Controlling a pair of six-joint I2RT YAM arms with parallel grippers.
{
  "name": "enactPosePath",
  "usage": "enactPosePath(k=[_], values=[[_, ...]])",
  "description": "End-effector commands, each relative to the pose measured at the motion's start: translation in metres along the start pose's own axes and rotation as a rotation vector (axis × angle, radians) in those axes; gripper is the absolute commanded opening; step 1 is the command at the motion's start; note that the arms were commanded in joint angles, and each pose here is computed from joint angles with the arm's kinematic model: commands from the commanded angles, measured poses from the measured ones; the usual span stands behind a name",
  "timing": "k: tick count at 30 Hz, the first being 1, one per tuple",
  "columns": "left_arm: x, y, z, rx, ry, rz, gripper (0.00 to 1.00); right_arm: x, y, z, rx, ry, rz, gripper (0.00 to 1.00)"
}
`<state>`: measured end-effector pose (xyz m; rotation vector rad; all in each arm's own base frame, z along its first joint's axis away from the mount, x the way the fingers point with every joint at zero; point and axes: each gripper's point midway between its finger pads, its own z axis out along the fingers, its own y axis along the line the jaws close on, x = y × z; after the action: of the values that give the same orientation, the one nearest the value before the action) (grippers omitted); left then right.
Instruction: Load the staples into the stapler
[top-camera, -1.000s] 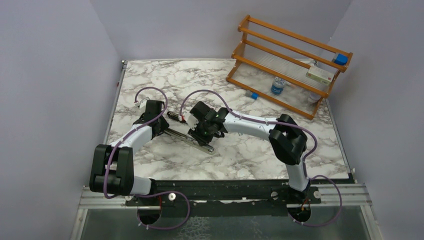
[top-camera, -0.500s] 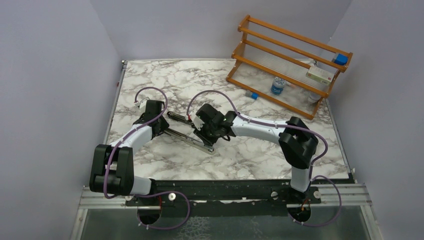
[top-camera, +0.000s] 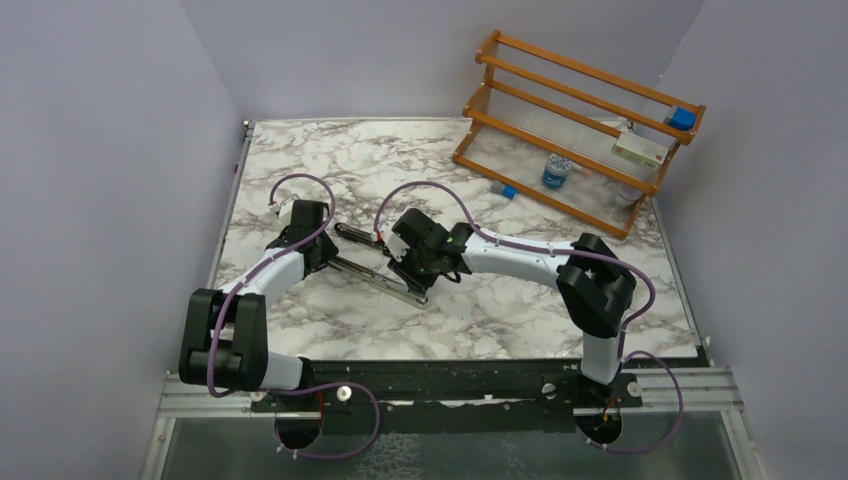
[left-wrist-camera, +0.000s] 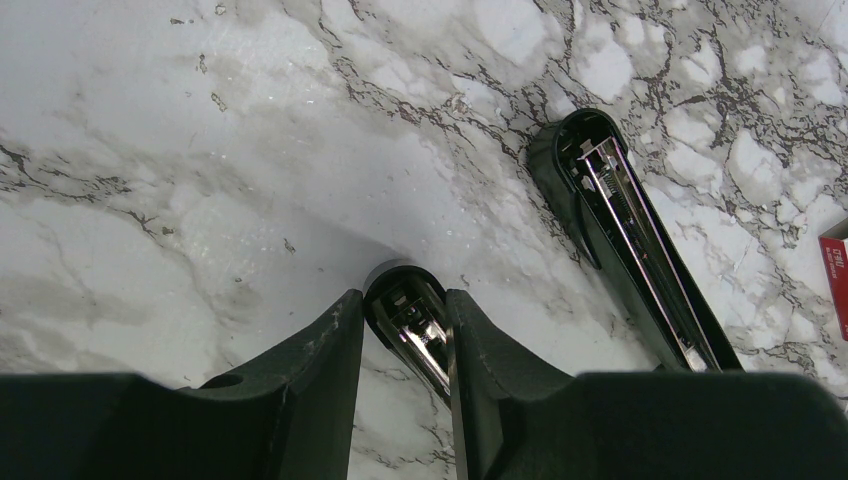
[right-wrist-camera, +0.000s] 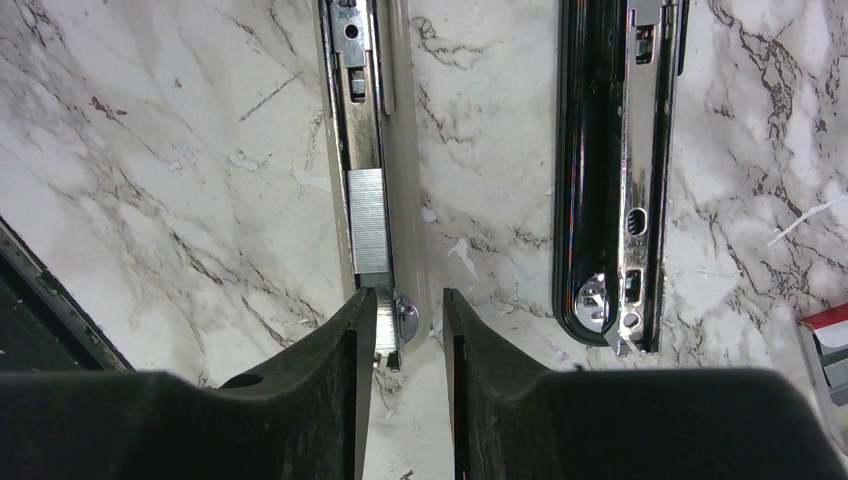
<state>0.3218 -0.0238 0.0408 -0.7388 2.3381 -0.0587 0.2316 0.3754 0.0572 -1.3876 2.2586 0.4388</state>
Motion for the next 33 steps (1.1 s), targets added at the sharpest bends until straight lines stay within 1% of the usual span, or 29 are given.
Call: enactPosePath(k=[1,16,33], values=[[0.004,0.011,0.002,-0.044,0.017,0.018,0.36,-0.013,-0.003,0.003,0.022,-0.027,0.003,0.33],[0.004,0.011,0.002,-0.045,0.018,0.017,0.37,-0.021,-0.003,0.009,0.015,-0.043,0.008,0.34],[0.004,0.012,0.003,-0.049,0.017,0.017,0.36,-0.022,-0.003,0.02,0.009,-0.032,0.008,0.34]])
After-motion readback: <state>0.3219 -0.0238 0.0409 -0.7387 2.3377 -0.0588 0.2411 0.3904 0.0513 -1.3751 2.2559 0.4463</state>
